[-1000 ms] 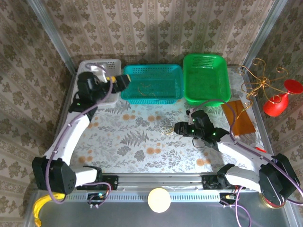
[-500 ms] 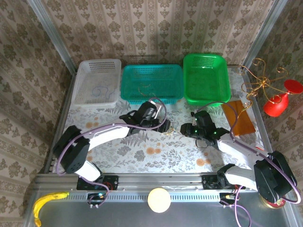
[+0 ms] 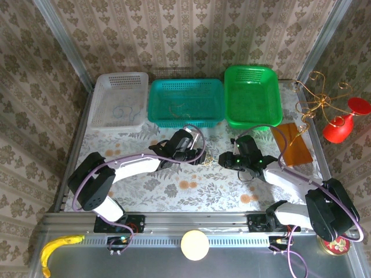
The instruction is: Untangle the cables
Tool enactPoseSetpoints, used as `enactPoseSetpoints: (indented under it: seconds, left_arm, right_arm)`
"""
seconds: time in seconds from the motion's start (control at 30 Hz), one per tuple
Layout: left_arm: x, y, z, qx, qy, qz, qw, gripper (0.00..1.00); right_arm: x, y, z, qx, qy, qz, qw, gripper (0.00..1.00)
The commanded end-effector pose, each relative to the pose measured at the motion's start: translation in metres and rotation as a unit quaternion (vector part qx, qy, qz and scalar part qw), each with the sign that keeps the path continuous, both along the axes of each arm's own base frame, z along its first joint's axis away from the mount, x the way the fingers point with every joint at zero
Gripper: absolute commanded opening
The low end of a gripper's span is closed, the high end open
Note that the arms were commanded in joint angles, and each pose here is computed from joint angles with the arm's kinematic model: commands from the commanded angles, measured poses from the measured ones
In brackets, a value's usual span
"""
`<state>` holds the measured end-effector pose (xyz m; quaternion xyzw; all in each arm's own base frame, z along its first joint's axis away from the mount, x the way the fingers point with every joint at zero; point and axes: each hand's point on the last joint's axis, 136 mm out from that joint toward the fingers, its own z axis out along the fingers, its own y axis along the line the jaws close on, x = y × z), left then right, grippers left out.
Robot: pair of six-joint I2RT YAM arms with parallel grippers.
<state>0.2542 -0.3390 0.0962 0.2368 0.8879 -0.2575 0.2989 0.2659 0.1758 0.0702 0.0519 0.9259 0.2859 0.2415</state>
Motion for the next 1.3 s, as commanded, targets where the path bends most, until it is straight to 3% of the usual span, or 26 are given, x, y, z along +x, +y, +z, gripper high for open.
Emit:
enactPoseSetpoints:
  seconds: [0.0, 0.87, 1.27]
  left_arm:
    - [-0.007, -0.010, 0.016, -0.054, 0.000, -0.005, 0.999, 0.66]
    - [-0.019, -0.020, -0.011, -0.060, 0.022, -0.015, 0.998, 0.46]
    - [-0.022, -0.017, -0.026, -0.055, 0.032, -0.011, 0.998, 0.27]
  right_arm:
    - [0.014, 0.014, 0.018, 0.036, -0.016, 0.007, 0.999, 0.26]
    - [0.035, 0.043, 0.004, 0.062, 0.006, 0.011, 0.998, 0.26]
    - [0.036, 0.046, 0.004, 0.065, 0.005, 0.013, 0.998, 0.26]
